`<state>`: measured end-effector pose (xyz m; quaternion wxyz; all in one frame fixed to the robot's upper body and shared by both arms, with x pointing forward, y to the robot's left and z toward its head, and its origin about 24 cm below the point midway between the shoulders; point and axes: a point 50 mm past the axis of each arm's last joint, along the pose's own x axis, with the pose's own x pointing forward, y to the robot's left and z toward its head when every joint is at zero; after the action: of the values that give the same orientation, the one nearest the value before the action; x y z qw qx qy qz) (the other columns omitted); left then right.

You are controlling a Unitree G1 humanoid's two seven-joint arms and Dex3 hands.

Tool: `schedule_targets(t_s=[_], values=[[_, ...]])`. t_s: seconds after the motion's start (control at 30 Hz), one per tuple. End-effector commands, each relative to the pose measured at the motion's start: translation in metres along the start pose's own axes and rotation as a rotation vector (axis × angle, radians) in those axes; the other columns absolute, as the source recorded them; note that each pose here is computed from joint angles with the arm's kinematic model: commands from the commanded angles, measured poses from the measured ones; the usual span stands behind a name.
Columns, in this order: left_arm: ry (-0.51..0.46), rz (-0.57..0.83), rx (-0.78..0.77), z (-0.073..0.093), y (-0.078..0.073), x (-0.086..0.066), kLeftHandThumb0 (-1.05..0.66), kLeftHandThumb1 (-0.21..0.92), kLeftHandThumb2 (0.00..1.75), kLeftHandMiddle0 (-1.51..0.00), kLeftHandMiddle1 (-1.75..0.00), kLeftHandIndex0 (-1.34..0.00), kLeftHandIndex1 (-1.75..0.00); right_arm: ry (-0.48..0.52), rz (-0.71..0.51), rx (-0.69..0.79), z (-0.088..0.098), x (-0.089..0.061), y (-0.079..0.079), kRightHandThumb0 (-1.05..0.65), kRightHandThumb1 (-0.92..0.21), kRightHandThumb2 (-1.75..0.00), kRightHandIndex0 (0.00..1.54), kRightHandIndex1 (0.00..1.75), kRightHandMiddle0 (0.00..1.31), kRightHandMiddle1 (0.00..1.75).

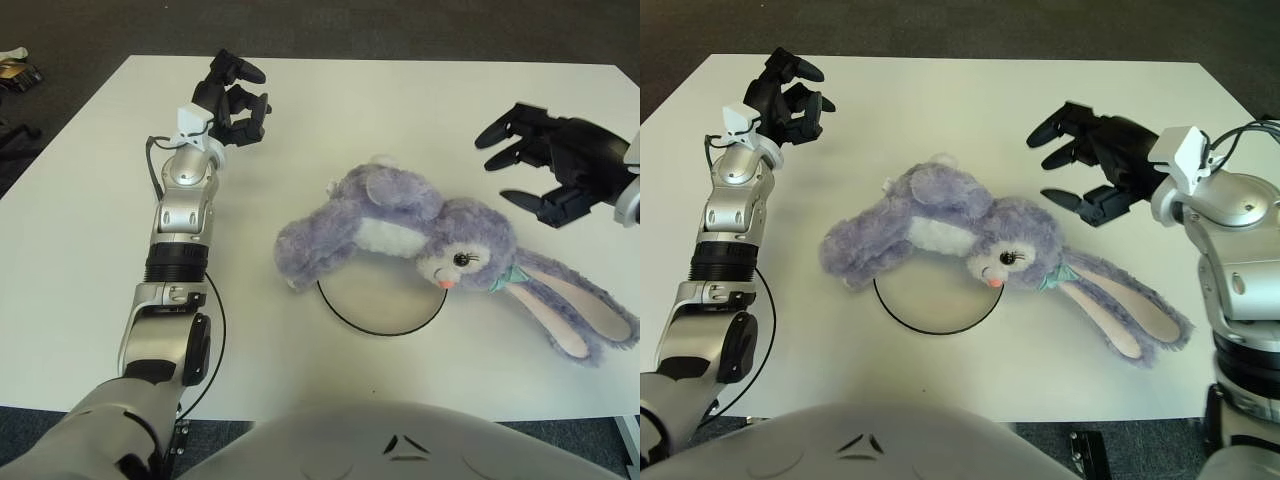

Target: Put the doll into the plate.

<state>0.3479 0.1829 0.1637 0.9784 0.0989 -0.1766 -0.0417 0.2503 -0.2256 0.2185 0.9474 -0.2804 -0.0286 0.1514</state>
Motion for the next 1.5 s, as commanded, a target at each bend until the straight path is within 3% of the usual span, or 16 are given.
schedule_targets(t_s=[0.0,0.33,0.6,0.7,0.93,1.1,1.47], values=[[-0.01,0.064,-0.015,-0.009,0.001,-0.007,-0.01,0.4,1.17,-0.63,-1.57,-0.33,-1.75,0.006,-0.394,0.182,-0.032,0.006,-0.004,-0.09,-0.43,-1.09,0.49,1.47,0.38,1.7],[-0.01,0.116,-0.017,-0.021,-0.004,-0.015,-0.01,0.32,1.3,-0.68,-1.66,-0.34,-1.75,-0.036,-0.46,0.277,-0.036,0.012,0.003,-0.01,-0.47,-1.04,0.57,1.44,0.4,1.74],[0.017,0.141,-0.027,-0.038,-0.005,-0.022,-0.01,0.32,1.31,-0.68,-1.68,-0.34,-1.75,-0.051,-0.47,0.327,-0.054,0.018,0.0,-0.01,-0.43,-1.1,0.61,1.47,0.39,1.75],[0.034,0.159,-0.07,-0.042,-0.007,-0.024,-0.01,0.32,1.3,-0.68,-1.66,-0.34,-1.75,-0.05,-0.484,0.373,-0.067,0.023,-0.001,-0.01,-0.39,-1.15,0.64,1.48,0.39,1.75],[0.053,0.198,-0.095,-0.047,-0.007,-0.027,-0.01,0.33,1.29,-0.69,-1.64,-0.34,-1.75,-0.076,-0.491,0.45,-0.075,0.025,0.006,-0.01,-0.32,-1.25,0.67,1.54,0.42,1.75],[0.02,0.249,-0.124,-0.047,-0.008,-0.029,-0.01,0.31,1.34,-0.53,-1.73,-0.47,-1.75,-0.12,-0.477,0.536,-0.082,0.029,0.01,-0.01,-0.3,-1.3,0.64,1.62,0.44,1.74],[-0.003,0.237,-0.225,-0.053,-0.015,-0.033,-0.01,0.27,1.38,-0.53,-1.75,-0.51,-1.75,-0.142,-0.462,0.713,-0.097,0.032,0.021,-0.01,-0.19,-1.47,0.69,1.74,0.5,1.73]])
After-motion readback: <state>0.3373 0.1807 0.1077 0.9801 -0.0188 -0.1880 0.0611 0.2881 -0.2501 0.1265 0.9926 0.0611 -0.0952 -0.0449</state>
